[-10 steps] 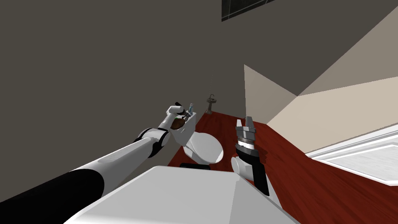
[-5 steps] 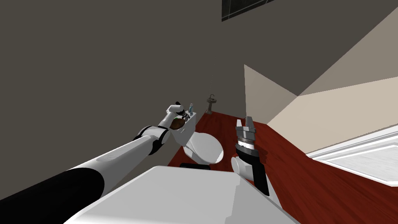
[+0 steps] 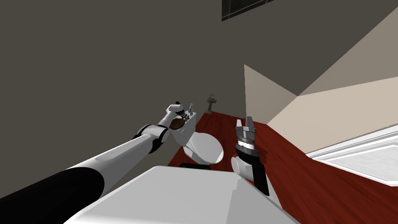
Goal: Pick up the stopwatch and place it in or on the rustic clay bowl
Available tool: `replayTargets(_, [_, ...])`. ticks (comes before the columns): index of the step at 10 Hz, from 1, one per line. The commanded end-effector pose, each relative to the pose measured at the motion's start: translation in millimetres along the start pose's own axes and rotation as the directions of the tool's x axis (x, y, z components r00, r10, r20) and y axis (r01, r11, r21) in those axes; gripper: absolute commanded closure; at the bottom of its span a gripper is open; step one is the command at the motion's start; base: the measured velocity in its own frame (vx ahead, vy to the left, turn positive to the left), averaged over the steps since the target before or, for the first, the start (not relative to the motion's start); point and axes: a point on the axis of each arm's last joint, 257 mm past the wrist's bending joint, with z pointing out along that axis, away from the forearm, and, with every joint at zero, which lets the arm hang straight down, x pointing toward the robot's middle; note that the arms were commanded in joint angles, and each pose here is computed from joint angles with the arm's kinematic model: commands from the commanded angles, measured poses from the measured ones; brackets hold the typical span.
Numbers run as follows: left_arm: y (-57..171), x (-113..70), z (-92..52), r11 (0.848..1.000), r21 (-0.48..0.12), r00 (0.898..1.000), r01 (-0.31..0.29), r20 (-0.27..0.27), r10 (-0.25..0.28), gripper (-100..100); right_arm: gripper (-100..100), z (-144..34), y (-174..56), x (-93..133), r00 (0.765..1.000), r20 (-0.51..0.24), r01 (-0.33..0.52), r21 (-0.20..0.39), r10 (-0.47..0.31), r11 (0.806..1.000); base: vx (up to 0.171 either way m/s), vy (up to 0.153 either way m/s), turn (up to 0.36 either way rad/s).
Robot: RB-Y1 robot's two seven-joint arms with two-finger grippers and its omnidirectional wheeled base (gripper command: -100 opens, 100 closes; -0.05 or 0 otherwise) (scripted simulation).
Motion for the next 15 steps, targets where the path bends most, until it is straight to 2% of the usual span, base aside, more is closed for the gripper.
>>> replayTargets(1, [-1, -6.9, 9.8, 1.0, 0.0, 1.0, -0.001, 0.0, 0.001, -100, 0, 0.0, 0, 0, 1.0, 0.0, 0.0, 0.0, 0.0, 1.0, 0.0, 0.0, 0.0])
replayTargets(2, [-2, -9.2, 13.0, 1.0, 0.0, 1.0, -0.001, 0.0, 0.001, -100, 0, 0.0, 0, 0, 1.0, 0.0, 0.0, 0.0, 0.0, 1.0, 0.0, 0.0, 0.0])
replayTargets(3, [-2, -8.2, 9.7, 1.0, 0.0, 1.0, 0.001, 0.002, -0.001, -100, 0, 0.0, 0, 0, 1.0, 0.0, 0.0, 0.0, 0.0, 1.0, 0.0, 0.0, 0.0])
replayTargets(4, [-2, -8.2, 10.3, 1.0, 0.0, 1.0, 0.0, 0.0, 0.0, 100, 0, 0.0, 0, 0, 1.0, 0.0, 0.0, 0.0, 0.0, 1.0, 0.0, 0.0, 0.0])
replayTargets(8, [-1, -8.8, 10.2, 1.0, -0.003, 1.0, 0.001, 0.003, -0.001, 100, 0, 0.0, 0, 0, 1.0, 0.0, 0.0, 0.0, 0.0, 1.0, 0.0, 0.0, 0.0])
replayTargets(9, [-2, -8.5, 10.1, 1.0, -0.002, 1.0, 0.001, 0.002, -0.001, 0, 0, 0.0, 0, 0, 1.0, 0.0, 0.0, 0.0, 0.0, 1.0, 0.0, 0.0, 0.0])
replayTargets(10, [-2, -8.5, 10.0, 1.0, -0.002, 1.0, 0.001, 0.002, -0.001, 100, 0, 0.0, 0, 0, 1.0, 0.0, 0.0, 0.0, 0.0, 1.0, 0.0, 0.0, 0.0])
replayTargets(11, [-2, -8.3, 9.9, 1.0, -0.001, 1.0, 0.001, 0.002, -0.001, 0, 0, 0.0, 0, 0, 1.0, 0.0, 0.0, 0.0, 0.0, 1.0, 0.0, 0.0, 0.0])
replayTargets(12, [13, 13.5, 0.1, 1.0, -0.009, 0.999, -0.012, -0.039, 0.012, 100, 0, 0.0, 0, 0, 1.0, 0.0, 0.0, 0.0, 0.0, 1.0, 0.024, 0.036, -0.092])
replayTargets(13, [13, 13.5, 0.1, 1.0, -0.009, 0.999, -0.012, -0.039, 0.012, 100, 0, 0.0, 0, 0, 1.0, 0.0, 0.0, 0.0, 0.0, 1.0, 0.02, 0.036, -0.104])
replayTargets(15, [30, 36.7, -12.2, 0.999, -0.019, 0.996, -0.026, -0.083, 0.024, 100, 0, 0.0, 0, 0, 1.0, 0.0, 0.0, 0.0, 0.0, 1.0, 0.015, 0.026, -0.075])
